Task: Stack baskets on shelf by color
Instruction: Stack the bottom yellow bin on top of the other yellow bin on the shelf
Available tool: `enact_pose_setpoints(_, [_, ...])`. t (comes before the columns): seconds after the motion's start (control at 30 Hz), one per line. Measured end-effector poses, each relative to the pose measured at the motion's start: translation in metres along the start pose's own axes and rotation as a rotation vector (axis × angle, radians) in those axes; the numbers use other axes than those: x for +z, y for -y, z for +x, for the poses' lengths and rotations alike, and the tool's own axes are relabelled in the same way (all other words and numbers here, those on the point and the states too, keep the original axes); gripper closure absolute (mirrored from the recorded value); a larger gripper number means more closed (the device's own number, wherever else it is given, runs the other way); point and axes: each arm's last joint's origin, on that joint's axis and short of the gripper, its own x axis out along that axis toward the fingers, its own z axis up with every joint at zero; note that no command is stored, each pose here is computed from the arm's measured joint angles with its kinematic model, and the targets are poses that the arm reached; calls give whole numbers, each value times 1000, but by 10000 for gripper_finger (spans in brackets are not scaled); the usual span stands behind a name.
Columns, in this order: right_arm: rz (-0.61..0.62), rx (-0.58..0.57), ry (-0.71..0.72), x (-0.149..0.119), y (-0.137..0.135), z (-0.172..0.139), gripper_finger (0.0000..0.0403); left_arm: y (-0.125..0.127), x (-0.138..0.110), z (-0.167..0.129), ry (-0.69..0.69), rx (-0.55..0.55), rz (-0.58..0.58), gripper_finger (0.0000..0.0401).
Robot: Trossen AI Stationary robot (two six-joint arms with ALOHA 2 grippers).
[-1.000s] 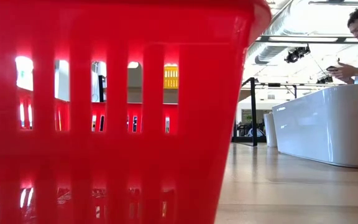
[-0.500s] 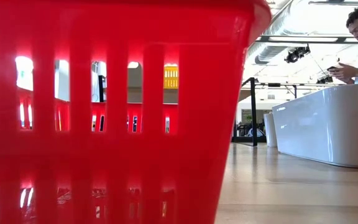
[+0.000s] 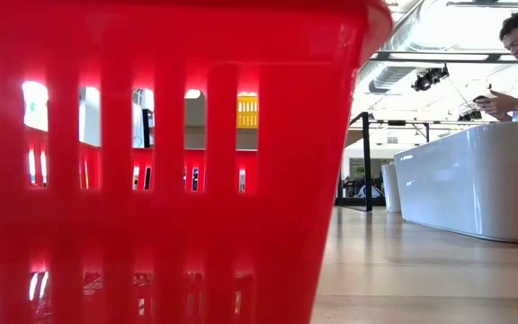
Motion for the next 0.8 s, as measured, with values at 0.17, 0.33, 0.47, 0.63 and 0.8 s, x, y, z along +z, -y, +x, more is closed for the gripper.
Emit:
enact_pose_setpoints(0.17, [0, 0, 0, 0, 0, 0, 328, -3, 0, 12, -33, -13, -35, 240])
enact_pose_setpoints(0.33, [-8, 0, 1, 0, 0, 0, 328, -1, 0, 12, -45, -39, -92, 279])
enact_pose_setpoints(0.47, [-21, 6, 10, 0, -2, 0, 328, 2, -1, 12, -47, -67, -130, 337])
enact_pose_setpoints(0.63, [-67, 20, 24, 0, -7, -1, 328, 3, 0, 12, -31, -83, -189, 394])
enact_pose_setpoints(0.8, [-158, 65, 75, 1, -18, -2, 328, 9, 2, 7, -25, -112, -261, 396])
